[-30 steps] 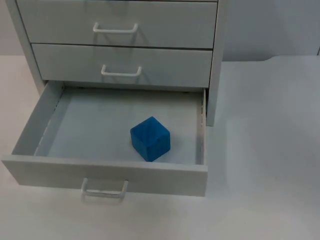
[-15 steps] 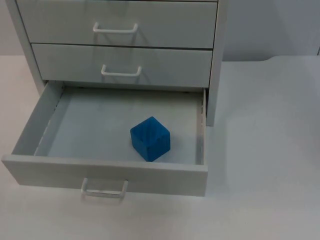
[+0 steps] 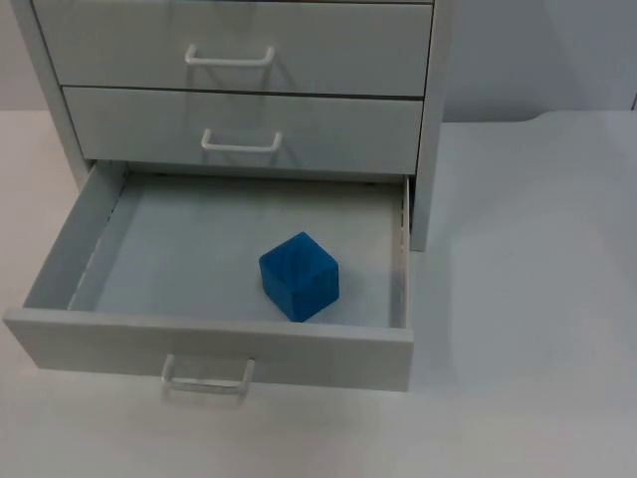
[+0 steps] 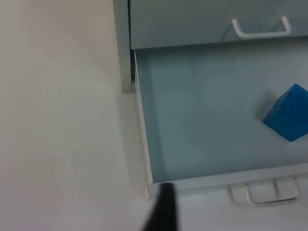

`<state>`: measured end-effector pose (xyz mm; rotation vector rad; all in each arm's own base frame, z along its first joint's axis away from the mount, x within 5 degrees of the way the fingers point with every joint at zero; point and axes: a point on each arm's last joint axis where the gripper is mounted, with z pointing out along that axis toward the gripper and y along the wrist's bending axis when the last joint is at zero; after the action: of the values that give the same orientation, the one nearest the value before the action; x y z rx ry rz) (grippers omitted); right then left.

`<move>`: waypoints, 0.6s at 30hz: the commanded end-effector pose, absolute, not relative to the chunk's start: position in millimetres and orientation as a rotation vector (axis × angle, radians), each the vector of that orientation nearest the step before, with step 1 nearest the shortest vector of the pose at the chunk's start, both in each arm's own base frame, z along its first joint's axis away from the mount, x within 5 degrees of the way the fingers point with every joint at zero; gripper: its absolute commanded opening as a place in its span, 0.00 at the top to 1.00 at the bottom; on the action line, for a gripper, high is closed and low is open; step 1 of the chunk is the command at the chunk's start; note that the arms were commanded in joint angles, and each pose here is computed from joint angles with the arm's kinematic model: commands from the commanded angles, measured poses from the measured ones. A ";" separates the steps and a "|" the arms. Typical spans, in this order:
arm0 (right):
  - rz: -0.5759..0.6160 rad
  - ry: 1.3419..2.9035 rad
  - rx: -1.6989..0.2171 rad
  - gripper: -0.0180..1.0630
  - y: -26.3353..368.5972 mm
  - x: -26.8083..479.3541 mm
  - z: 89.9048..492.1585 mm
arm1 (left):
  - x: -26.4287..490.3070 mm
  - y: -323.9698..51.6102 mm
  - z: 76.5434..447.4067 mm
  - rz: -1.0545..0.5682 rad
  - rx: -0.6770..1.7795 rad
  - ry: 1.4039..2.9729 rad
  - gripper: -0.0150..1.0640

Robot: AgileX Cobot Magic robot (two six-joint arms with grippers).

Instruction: Open the drawer with the left hand, place the block into the drawer with the right hand, then close the drawer with the left hand.

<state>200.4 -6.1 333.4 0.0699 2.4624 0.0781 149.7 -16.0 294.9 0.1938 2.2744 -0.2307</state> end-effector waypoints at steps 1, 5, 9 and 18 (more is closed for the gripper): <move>0.055 2.492 0.062 0.44 -8.1 197.1 327.1 | 148.5 -18.0 296.7 -0.245 0.204 2.262 0.48; 0.001 2.528 0.085 0.44 -12.1 194.8 311.0 | 148.8 -18.0 296.4 -0.231 0.236 2.259 0.86; -0.005 2.537 0.096 0.44 -12.7 193.9 301.3 | 148.6 -18.1 296.2 -0.215 0.274 2.256 0.99; 0.003 2.530 0.099 0.44 -12.3 194.4 301.3 | 147.1 -18.3 294.3 -0.185 0.328 2.276 0.99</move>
<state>194.4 -10.9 300.4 0.0920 2.5473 0.0079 149.1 -15.9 294.3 0.2786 2.2719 -0.1913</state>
